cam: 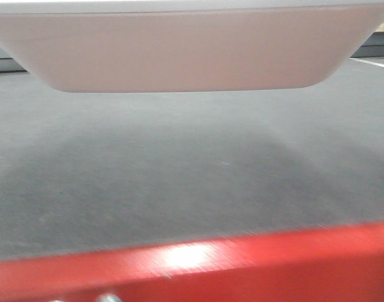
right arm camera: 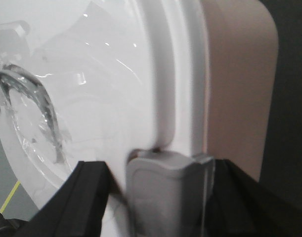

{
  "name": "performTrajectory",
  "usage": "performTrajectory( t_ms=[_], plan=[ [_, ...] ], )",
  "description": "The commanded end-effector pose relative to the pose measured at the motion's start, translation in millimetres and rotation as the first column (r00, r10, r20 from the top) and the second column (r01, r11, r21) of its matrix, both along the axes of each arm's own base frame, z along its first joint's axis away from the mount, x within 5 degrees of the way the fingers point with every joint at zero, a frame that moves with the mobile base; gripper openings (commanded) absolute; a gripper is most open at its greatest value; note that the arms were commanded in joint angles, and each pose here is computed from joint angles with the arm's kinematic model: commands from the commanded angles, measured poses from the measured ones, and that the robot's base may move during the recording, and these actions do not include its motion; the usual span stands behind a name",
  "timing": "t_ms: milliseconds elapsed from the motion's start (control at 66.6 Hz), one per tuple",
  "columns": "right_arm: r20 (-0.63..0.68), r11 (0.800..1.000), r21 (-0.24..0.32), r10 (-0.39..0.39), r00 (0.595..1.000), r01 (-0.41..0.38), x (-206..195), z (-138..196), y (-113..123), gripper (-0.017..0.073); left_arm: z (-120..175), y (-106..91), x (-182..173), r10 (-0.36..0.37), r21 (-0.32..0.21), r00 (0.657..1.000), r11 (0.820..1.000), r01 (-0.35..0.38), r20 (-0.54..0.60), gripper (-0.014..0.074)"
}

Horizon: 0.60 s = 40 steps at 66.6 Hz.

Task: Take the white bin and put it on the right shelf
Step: 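Carry the bin in both grippers while driving toward the blue-crate shelving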

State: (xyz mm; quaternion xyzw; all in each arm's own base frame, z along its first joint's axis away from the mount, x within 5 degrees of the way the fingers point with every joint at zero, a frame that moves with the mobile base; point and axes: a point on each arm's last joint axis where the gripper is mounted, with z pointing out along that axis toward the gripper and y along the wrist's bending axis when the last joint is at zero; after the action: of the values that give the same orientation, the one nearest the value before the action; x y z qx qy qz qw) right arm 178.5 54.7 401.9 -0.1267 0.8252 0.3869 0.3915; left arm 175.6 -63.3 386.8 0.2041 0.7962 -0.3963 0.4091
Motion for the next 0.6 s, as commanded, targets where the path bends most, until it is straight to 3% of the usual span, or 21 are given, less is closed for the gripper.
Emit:
performTrajectory(
  t_ms=[0,586],
  plan=[
    [0.037,0.966,0.199,0.163,0.986,-0.167,-20.3,27.7,16.1,0.0452,27.3,-12.8,-17.3,-0.137,-0.161,0.988,0.976,0.147,0.071,0.023],
    [0.037,0.966,0.199,0.163,0.986,-0.167,-20.3,27.7,16.1,0.0452,28.5,-12.9,-19.5,-0.137,-0.16,0.987,0.976,0.148,0.078,0.023]
  ],
)
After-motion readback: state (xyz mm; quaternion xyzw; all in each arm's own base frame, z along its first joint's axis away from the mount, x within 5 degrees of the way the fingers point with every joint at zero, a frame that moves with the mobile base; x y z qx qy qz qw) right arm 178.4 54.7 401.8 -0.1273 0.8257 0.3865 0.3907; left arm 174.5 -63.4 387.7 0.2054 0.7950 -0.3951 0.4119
